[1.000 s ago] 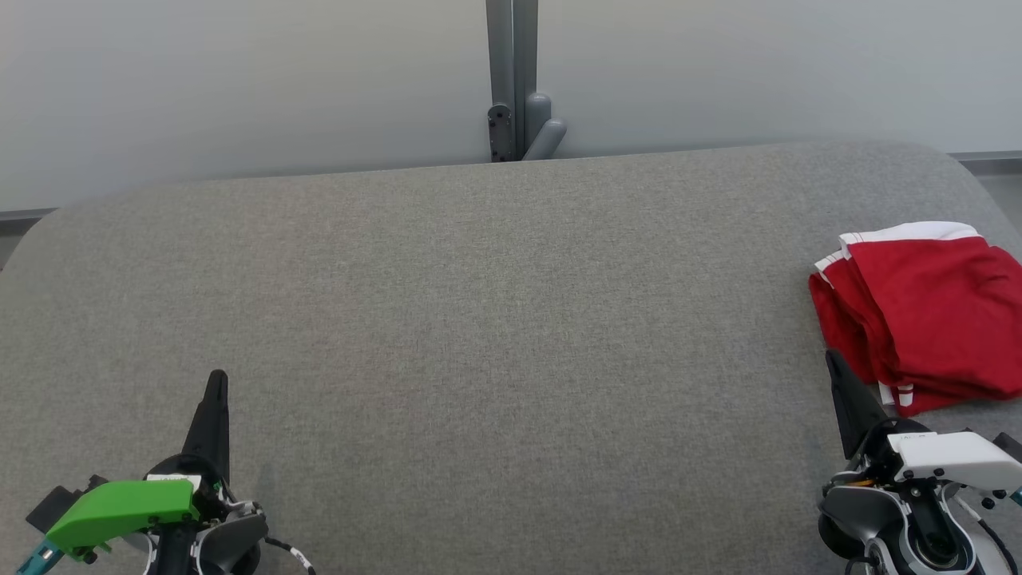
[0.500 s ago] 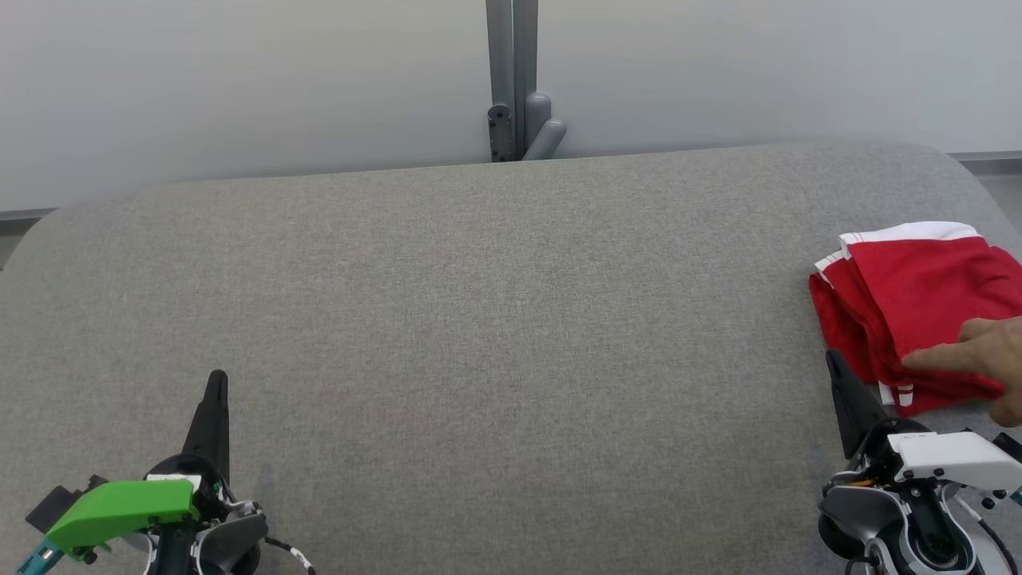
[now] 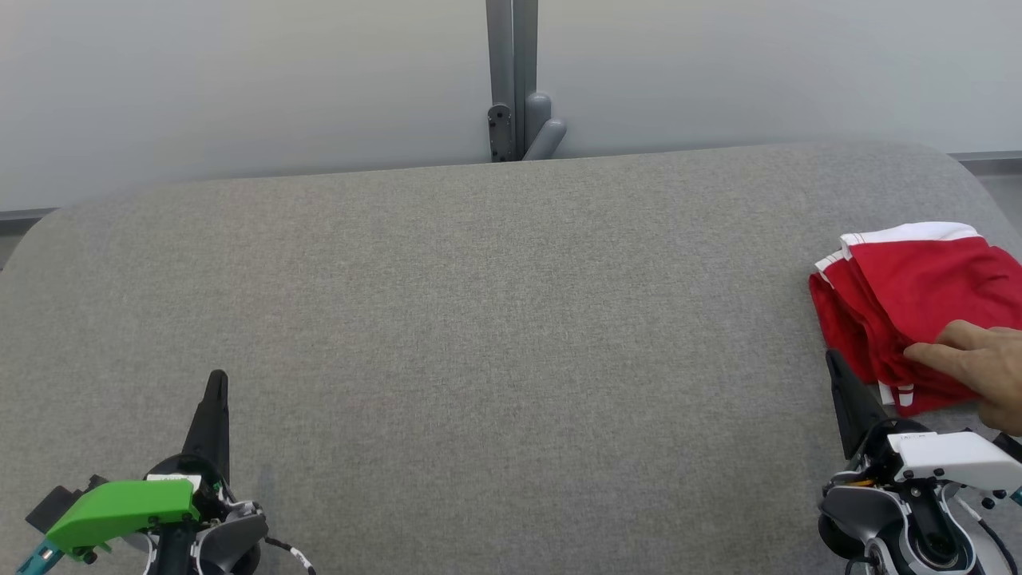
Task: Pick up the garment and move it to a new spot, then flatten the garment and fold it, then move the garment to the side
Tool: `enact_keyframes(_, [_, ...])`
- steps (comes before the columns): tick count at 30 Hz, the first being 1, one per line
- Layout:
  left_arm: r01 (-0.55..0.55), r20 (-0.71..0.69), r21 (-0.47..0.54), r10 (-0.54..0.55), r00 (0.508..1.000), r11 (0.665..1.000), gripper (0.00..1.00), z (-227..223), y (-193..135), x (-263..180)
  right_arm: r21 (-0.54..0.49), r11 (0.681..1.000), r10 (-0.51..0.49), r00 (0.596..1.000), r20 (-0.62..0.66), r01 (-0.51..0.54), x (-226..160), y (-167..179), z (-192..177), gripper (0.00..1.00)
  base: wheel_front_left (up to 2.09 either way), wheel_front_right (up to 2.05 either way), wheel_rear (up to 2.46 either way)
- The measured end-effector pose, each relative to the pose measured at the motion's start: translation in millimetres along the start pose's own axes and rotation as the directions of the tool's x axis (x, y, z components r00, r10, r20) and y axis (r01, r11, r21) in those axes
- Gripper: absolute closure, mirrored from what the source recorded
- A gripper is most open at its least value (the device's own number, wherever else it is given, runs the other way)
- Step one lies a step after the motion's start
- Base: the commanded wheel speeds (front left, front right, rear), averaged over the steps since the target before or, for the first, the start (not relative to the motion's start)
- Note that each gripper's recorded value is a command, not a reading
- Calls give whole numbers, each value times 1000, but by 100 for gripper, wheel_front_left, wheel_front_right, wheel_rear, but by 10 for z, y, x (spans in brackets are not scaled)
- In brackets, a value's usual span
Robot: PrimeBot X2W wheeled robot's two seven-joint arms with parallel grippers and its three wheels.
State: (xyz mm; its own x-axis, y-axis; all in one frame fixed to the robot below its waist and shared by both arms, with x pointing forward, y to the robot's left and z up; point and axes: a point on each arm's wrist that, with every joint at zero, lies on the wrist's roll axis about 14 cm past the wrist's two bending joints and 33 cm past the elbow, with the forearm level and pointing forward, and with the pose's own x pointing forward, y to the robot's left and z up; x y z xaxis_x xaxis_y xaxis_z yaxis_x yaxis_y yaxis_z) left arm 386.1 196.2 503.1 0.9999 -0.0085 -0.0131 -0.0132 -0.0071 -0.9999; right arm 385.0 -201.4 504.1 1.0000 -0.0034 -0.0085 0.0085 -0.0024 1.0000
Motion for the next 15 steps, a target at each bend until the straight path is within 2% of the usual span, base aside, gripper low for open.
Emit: enact_keyframes(15, [0,0,0,0,1000,1000,100,0,0,0,0,1000,0,1000,0,0,0,0,0,100,0,0,0])
